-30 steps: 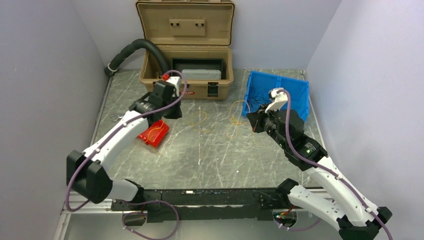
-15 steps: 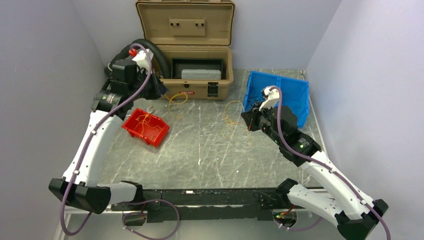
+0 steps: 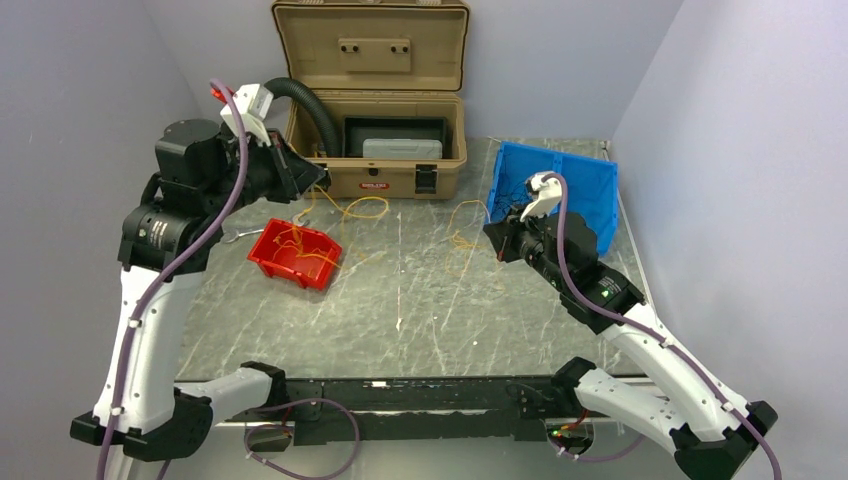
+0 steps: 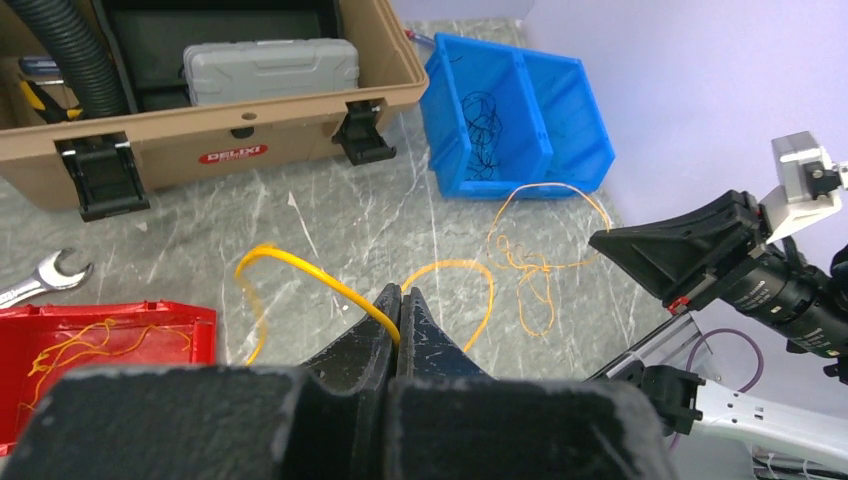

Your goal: Untangle the cables

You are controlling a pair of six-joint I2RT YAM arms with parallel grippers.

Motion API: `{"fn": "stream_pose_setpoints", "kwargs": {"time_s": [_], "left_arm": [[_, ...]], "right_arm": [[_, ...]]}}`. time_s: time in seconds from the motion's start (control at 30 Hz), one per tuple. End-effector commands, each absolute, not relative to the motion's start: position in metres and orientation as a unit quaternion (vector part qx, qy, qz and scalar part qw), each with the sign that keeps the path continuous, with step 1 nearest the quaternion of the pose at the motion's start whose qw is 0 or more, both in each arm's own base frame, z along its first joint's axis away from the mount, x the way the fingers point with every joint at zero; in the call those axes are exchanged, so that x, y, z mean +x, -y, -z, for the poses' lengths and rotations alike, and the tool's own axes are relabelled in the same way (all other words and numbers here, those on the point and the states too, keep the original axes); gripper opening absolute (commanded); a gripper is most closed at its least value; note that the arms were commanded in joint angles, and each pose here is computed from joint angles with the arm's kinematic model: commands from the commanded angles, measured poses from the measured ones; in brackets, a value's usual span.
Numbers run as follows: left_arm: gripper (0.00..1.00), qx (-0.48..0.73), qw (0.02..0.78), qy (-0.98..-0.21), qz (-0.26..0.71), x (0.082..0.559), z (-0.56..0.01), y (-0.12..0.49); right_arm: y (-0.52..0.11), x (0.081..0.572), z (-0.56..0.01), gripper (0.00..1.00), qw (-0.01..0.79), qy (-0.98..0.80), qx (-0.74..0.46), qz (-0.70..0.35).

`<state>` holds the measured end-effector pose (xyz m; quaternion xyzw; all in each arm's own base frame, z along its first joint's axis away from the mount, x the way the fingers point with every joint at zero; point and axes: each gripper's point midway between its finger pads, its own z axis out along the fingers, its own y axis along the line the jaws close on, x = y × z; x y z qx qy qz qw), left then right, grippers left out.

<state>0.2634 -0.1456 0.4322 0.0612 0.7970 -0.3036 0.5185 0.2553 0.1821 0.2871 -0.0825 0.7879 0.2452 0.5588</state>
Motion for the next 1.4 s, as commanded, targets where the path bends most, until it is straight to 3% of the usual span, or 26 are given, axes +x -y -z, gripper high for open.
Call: {"fn": "stream_pose_setpoints", "kwargs": {"time_s": [0.0,0.27,0.4,0.9,1.17,1.37], "left_arm": [[0.00,0.076,0.527,-0.789,0.307,0.264,-0.444,0.148],[0.00,0.106,0.508,-0.773,0.365,0.289,-0.437,0.179],[0.00,0.104,0.510,-0.780,0.347,0.305,-0.429,0.177],[0.00,0.046,0.490,-0.827,0.271,0.344,-0.353,0.133],[0.00,-0.030,0.476,-0.858,0.193,0.345,-0.300,0.082],[0.00,-0.074,0.478,-0.855,0.189,0.335,-0.283,0.053]], "right_arm": [[-0.183,0.256,-0.310,0.00,0.581,-0.765,-0.072,-0.267],[-0.184,0.254,-0.310,0.00,0.580,-0.765,-0.072,-0.271],[-0.183,0.255,-0.313,0.00,0.583,-0.763,-0.071,-0.269],[-0.186,0.256,-0.312,0.00,0.579,-0.765,-0.073,-0.272],[-0.194,0.258,-0.311,0.00,0.571,-0.767,-0.080,-0.282],[-0.198,0.261,-0.311,0.00,0.568,-0.768,-0.081,-0.284]]}}
